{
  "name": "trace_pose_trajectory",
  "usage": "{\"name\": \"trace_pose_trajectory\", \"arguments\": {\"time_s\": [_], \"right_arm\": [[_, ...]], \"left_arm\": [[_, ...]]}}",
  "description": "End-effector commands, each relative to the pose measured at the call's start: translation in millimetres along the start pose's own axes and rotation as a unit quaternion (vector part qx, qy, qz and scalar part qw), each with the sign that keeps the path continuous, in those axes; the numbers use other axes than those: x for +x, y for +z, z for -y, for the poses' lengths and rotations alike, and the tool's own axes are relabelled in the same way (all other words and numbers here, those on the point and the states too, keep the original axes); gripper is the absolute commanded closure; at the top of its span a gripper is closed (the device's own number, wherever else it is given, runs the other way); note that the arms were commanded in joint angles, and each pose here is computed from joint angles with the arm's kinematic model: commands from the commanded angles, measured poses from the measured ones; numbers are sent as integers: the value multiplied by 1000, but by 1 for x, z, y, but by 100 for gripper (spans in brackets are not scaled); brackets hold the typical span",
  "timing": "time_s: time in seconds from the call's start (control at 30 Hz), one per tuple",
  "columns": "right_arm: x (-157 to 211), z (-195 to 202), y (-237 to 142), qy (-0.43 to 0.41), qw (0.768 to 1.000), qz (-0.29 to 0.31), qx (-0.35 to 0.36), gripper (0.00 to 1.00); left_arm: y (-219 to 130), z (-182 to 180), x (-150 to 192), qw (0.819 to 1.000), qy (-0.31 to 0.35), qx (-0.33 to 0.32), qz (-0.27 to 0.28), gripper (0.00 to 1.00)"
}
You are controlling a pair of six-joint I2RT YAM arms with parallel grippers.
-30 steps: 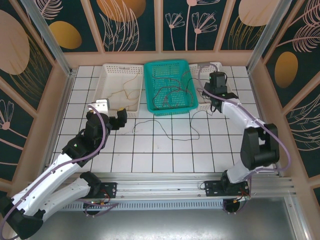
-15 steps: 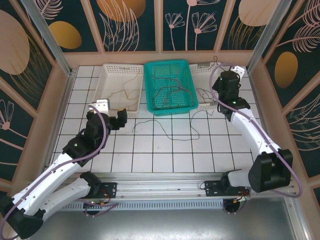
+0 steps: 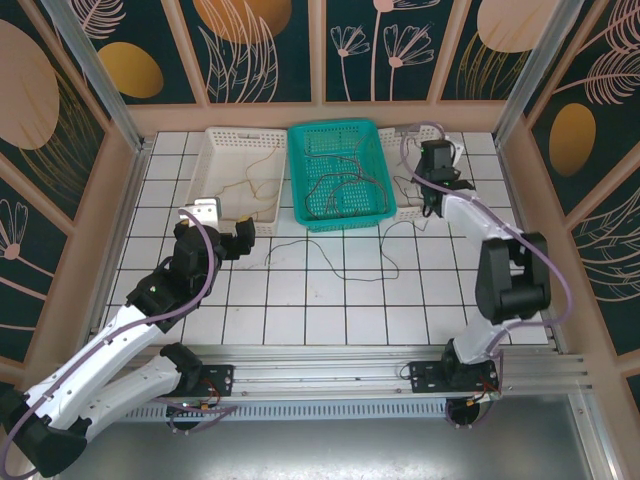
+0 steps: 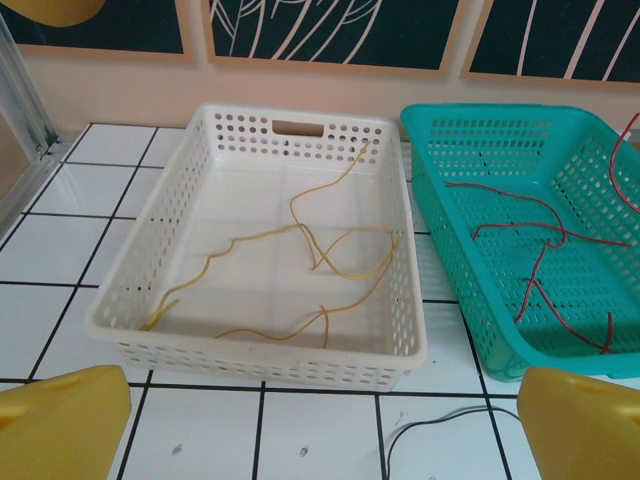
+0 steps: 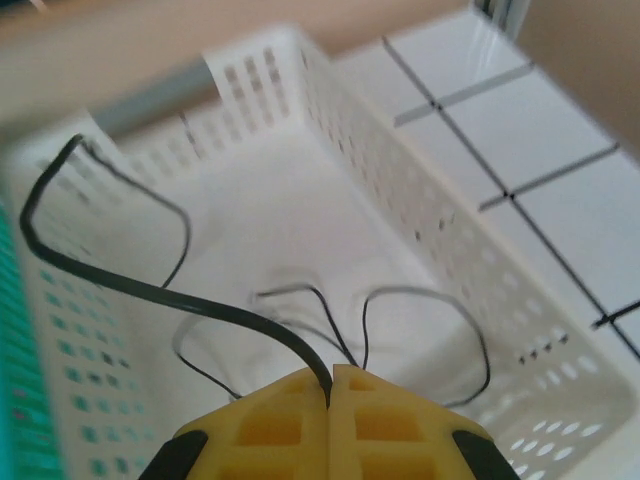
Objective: Untangle the cables
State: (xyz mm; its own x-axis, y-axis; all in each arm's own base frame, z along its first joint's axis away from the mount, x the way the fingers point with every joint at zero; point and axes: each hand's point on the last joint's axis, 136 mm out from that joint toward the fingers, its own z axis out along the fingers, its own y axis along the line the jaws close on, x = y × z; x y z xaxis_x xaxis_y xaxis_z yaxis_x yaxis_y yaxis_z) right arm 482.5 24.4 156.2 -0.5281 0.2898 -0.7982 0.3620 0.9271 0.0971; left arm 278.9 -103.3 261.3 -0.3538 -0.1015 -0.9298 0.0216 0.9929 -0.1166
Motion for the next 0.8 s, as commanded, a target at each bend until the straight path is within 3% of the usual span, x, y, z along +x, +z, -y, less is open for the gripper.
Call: {"name": "trace_pose_trajectory", "arguments": {"time_s": [0.0, 0.13, 0.27, 0.37, 0.63, 0.77], "right_arm": [[4, -1, 14, 10, 1000, -25, 2, 100], [9, -6, 18, 9, 999, -48, -2, 100], [-11, -16, -10, 16, 998, -36, -38, 51], [-29, -14, -37, 26, 998, -12, -50, 34], [-42, -16, -82, 16, 997, 10, -71, 32], [-8, -45, -108, -19, 990, -25, -141, 32]], "left_arm": [[-4, 0, -11, 1000, 2, 2, 9, 1], [-3, 1, -11, 1000, 2, 4, 9, 2], [-4, 2, -11, 1000, 2, 7, 8, 1], [-4, 3, -11, 1000, 3, 9, 7, 2], [-3, 4, -10, 1000, 4, 12, 4, 1], [-3, 4, -9, 1000, 5, 11, 3, 1]]}}
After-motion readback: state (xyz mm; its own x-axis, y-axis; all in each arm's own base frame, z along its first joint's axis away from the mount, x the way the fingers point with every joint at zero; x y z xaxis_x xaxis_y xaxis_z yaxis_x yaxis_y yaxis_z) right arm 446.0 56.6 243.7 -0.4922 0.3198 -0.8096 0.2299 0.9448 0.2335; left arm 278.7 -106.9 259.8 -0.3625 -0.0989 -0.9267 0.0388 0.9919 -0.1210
